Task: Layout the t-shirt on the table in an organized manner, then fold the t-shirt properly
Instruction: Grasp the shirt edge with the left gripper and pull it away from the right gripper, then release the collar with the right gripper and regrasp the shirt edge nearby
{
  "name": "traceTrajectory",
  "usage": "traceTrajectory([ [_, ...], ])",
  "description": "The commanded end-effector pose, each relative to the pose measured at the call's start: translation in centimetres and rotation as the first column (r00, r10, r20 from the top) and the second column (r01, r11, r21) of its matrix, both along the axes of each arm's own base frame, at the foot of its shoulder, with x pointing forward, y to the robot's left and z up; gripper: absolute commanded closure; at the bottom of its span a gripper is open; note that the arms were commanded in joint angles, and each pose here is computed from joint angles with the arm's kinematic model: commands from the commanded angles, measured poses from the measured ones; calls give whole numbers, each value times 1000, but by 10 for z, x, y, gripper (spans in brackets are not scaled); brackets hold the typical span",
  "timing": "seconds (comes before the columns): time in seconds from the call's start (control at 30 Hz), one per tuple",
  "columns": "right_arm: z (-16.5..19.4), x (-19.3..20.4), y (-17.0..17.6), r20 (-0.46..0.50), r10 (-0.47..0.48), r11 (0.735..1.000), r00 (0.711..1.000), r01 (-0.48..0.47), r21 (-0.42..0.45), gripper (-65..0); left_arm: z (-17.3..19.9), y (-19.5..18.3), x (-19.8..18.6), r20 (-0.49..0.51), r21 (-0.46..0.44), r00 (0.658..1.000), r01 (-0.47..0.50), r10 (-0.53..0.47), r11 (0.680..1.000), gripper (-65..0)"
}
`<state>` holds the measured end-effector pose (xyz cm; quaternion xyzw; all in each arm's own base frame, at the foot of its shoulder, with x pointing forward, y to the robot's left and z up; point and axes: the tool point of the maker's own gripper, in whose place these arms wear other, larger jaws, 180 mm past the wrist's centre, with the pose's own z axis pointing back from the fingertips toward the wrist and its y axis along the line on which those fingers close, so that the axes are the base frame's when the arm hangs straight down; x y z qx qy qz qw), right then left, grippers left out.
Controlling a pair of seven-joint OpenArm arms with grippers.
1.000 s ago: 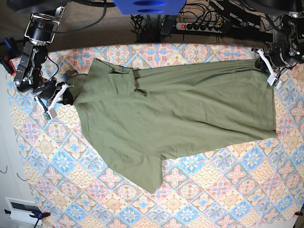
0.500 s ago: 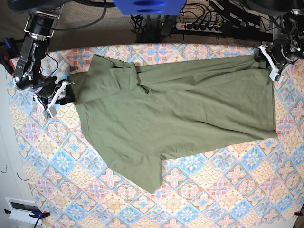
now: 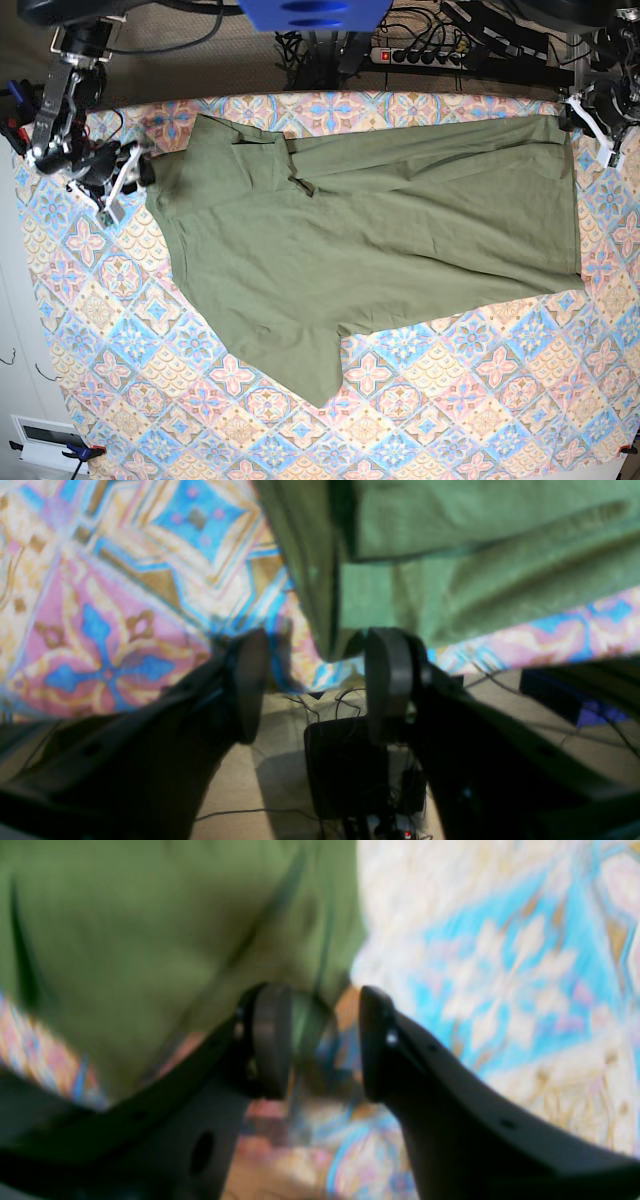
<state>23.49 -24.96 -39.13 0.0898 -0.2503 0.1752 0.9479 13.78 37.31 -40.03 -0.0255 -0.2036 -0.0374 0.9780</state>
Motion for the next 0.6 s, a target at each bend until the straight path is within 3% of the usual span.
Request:
traceTrajectory([
  [0.0, 20, 11, 1, 72, 27, 1000, 997, -26, -10, -223, 9, 3, 8, 35, 3, 999, 4, -4, 1000, -309],
  [0.2, 13, -20, 4, -4, 58, 997, 998, -58, -47, -223, 13, -12, 16, 85, -94, 996, -20, 28, 995, -309],
  [0.43, -7, -54, 11, -92, 52, 998, 994, -53, -19, -223, 14, -20, 28, 125, -127, 991, -32, 48, 991, -309],
  [0.57, -12, -57, 25, -92, 41, 999, 995, -38, 26, -223, 16, -26, 39, 158, -146, 986, -37, 61, 989, -309],
])
